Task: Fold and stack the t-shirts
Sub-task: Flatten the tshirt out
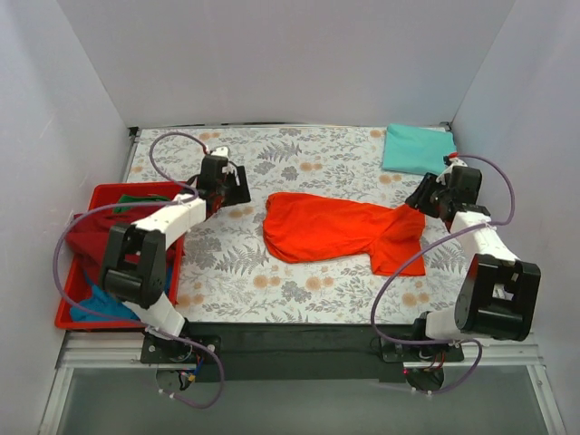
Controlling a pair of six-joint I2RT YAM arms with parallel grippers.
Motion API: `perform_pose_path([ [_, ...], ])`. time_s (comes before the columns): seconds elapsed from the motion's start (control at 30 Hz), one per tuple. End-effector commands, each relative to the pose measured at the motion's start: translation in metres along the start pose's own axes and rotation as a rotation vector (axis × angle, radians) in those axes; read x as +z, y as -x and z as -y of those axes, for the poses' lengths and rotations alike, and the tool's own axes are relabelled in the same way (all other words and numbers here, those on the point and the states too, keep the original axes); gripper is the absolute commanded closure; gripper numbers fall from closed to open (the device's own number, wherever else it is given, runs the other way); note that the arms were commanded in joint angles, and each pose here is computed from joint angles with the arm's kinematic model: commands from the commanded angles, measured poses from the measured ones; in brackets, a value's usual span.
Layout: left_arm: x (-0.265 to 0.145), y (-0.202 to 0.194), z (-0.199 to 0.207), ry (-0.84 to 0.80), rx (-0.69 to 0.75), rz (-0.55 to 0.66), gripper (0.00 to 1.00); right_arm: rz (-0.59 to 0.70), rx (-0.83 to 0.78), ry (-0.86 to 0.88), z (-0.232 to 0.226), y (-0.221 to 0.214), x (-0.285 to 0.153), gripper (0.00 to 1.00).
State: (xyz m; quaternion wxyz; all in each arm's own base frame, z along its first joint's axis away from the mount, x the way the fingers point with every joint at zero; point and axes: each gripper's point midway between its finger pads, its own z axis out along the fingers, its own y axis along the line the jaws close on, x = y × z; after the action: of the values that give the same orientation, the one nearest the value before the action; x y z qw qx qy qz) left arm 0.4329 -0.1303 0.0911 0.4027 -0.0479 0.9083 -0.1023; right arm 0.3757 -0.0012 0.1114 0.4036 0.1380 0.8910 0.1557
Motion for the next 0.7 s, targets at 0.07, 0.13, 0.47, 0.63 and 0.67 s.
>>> perform_pose_path([
  [0.07, -0.056, -0.029, 0.062, -0.269, -0.011, 0.072, 0.32, 0.101, -0.043, 0.044, -0.014, -0.003, -0.022, 0.51],
  [0.13, -0.048, -0.066, 0.079, -0.294, 0.023, -0.012, 0.32, 0.081, -0.028, -0.005, -0.001, -0.038, -0.035, 0.50],
  [0.47, -0.029, -0.084, 0.101, -0.338, 0.064, -0.060, 0.44, 0.018, 0.010, -0.103, 0.023, -0.080, -0.042, 0.49],
  [0.63, -0.025, -0.074, 0.105, -0.346, 0.064, -0.015, 0.98, -0.049, 0.013, -0.081, 0.025, -0.094, -0.025, 0.50],
  [0.67, -0.026, -0.065, 0.109, -0.349, 0.062, 0.002, 1.00, -0.052, 0.013, -0.072, 0.024, -0.094, -0.024, 0.50],
])
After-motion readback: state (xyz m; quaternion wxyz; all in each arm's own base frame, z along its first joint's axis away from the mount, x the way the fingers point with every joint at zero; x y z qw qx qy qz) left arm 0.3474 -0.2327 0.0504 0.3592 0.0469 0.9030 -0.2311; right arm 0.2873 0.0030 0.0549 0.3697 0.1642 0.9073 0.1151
